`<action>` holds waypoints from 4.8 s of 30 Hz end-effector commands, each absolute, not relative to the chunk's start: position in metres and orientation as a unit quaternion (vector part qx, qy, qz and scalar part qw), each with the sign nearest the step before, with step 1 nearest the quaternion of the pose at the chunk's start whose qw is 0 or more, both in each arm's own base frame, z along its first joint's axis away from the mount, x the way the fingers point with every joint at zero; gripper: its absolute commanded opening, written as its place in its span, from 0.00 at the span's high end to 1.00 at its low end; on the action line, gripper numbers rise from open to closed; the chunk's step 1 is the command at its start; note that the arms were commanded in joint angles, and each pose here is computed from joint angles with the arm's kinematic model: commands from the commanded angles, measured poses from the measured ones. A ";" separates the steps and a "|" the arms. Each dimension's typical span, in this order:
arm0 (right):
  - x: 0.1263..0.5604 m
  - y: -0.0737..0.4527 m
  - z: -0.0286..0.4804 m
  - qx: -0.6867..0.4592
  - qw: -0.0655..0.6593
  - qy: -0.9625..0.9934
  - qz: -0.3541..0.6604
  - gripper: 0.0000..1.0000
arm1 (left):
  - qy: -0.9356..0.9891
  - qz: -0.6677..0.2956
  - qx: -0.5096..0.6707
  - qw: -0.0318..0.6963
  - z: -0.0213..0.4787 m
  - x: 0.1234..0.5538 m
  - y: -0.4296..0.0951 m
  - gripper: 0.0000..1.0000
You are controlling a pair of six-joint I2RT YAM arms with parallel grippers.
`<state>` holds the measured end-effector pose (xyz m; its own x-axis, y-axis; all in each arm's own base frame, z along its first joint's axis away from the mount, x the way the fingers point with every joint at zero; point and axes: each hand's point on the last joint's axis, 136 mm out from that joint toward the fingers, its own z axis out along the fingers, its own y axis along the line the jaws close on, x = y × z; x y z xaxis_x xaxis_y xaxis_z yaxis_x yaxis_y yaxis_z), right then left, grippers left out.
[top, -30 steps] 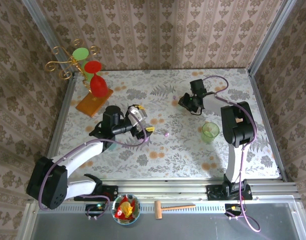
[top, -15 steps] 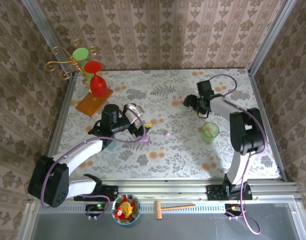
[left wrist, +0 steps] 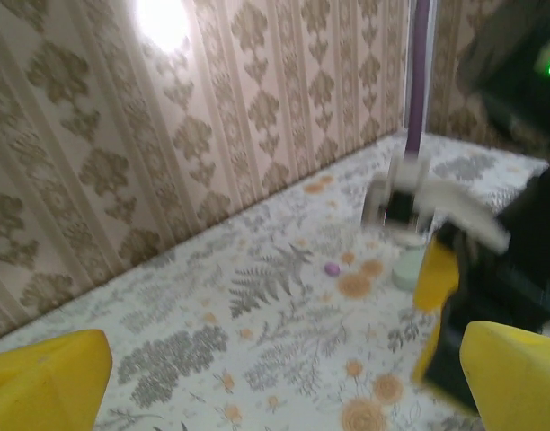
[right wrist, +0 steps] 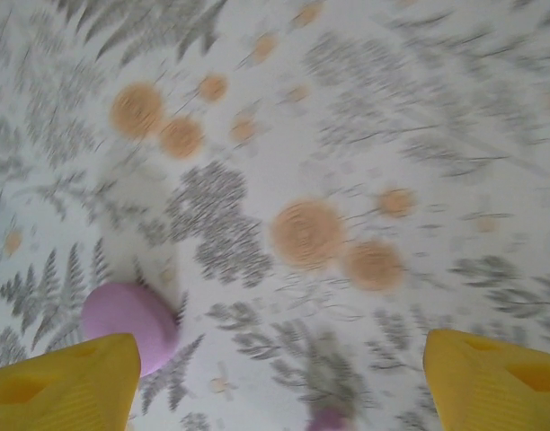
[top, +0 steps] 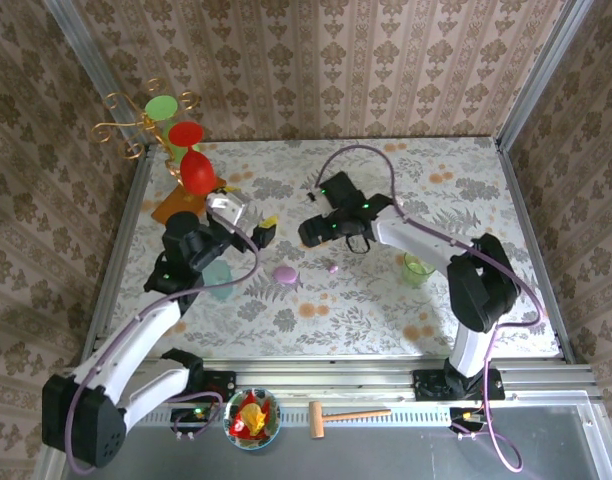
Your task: Insert the wireless bluetooth earbuds into the charging case
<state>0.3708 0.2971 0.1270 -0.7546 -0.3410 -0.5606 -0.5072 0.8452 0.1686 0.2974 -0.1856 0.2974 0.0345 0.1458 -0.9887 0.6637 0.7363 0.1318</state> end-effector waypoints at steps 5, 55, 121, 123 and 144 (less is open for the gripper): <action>0.334 0.354 0.083 -0.309 0.194 0.919 0.152 0.17 | 0.642 -0.210 0.256 0.691 0.336 0.274 -0.164 0.00; 0.353 0.295 0.032 -0.074 0.115 0.989 0.057 0.59 | 0.654 -0.219 0.262 0.675 0.302 0.289 -0.174 0.00; 0.372 0.257 0.207 0.144 0.240 0.882 0.379 0.55 | 0.538 -0.181 0.453 0.688 0.201 0.297 -0.340 0.77; 0.373 0.256 0.214 0.134 0.246 0.879 0.386 0.45 | 0.541 -0.188 0.449 0.686 0.201 0.297 -0.337 0.76; 0.305 0.243 0.273 -0.413 0.442 0.733 0.312 0.24 | 0.537 -0.431 0.430 0.584 0.234 0.253 -0.300 0.75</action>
<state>0.3387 0.2346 0.2720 -0.5292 -0.1110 -0.8412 -0.6735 0.6580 0.3369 0.2807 -0.2985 0.2280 0.1538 0.0122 -0.9880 0.9022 0.4060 0.1455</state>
